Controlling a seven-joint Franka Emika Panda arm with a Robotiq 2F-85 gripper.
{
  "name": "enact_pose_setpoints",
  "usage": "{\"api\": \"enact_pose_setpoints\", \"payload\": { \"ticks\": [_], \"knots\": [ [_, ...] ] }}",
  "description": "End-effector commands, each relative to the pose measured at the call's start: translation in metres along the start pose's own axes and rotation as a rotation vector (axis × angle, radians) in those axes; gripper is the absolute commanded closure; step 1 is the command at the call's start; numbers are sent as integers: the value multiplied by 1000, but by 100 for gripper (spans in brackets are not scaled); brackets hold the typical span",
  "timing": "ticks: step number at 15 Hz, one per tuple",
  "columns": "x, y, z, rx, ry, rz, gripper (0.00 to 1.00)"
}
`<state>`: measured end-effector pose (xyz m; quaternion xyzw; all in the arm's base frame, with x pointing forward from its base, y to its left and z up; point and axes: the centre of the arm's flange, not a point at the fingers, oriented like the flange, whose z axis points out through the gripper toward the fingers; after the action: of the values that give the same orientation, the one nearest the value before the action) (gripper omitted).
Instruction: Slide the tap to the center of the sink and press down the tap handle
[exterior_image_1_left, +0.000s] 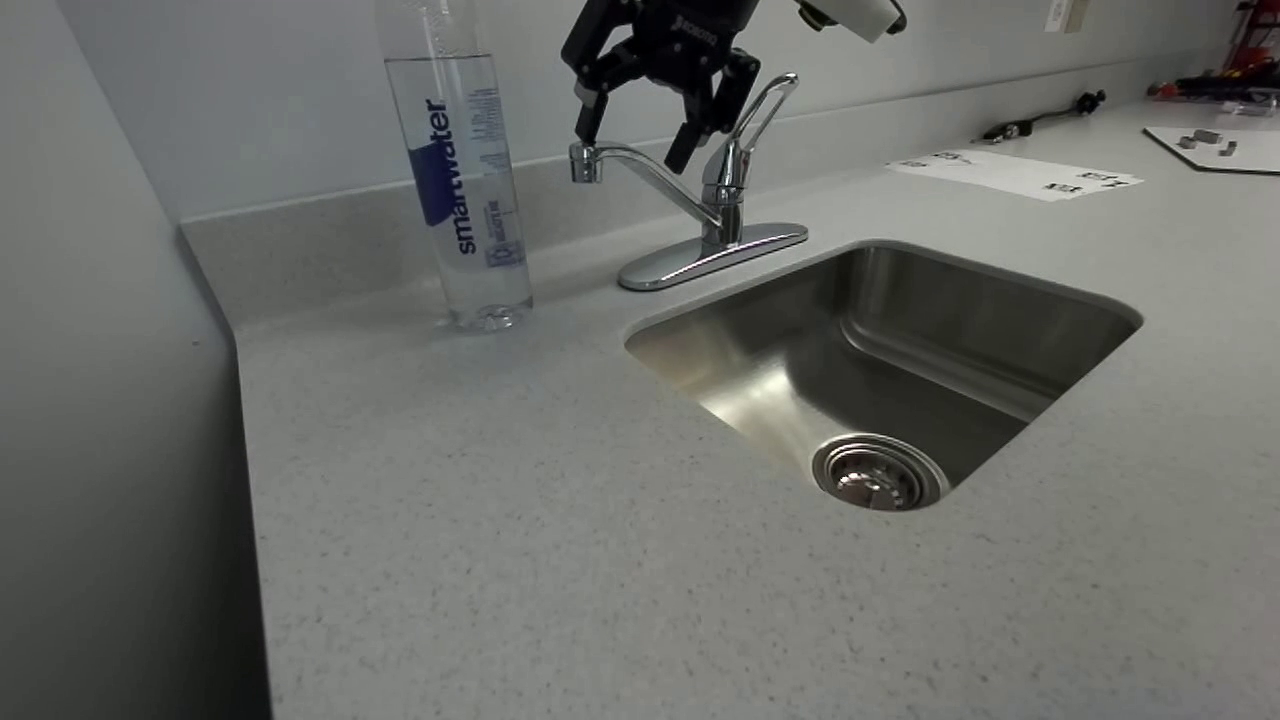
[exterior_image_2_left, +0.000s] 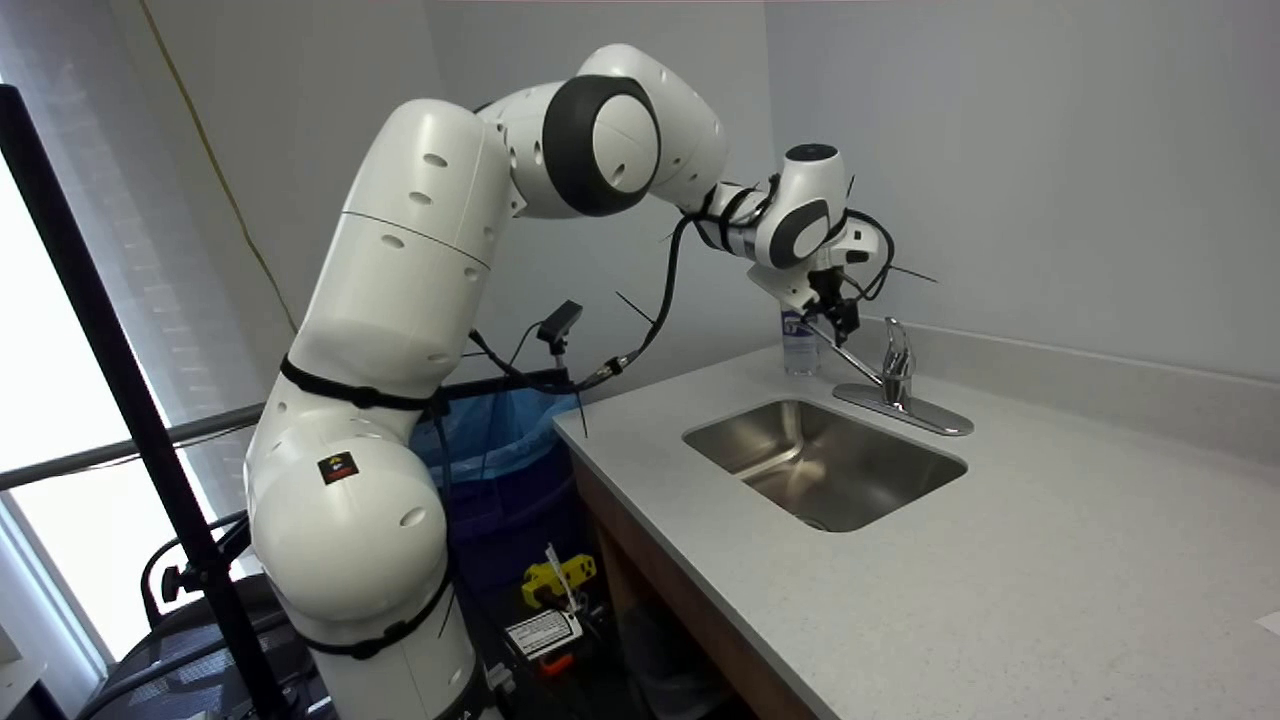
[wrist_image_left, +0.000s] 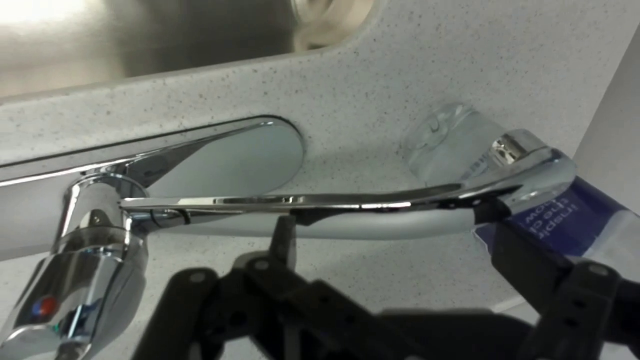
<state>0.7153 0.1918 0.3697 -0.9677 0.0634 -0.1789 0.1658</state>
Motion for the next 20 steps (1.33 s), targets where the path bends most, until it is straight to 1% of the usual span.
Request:
{"api": "enact_pose_setpoints", "payload": {
  "ticks": [1, 6, 14, 20],
  "knots": [
    [-19, 19, 0, -25, -100, -6, 0],
    [-22, 24, -5, -43, -131, 0, 0],
    [-26, 31, -13, -61, -150, 2, 0],
    [-43, 44, -28, -122, -237, 5, 0]
  ]
}}
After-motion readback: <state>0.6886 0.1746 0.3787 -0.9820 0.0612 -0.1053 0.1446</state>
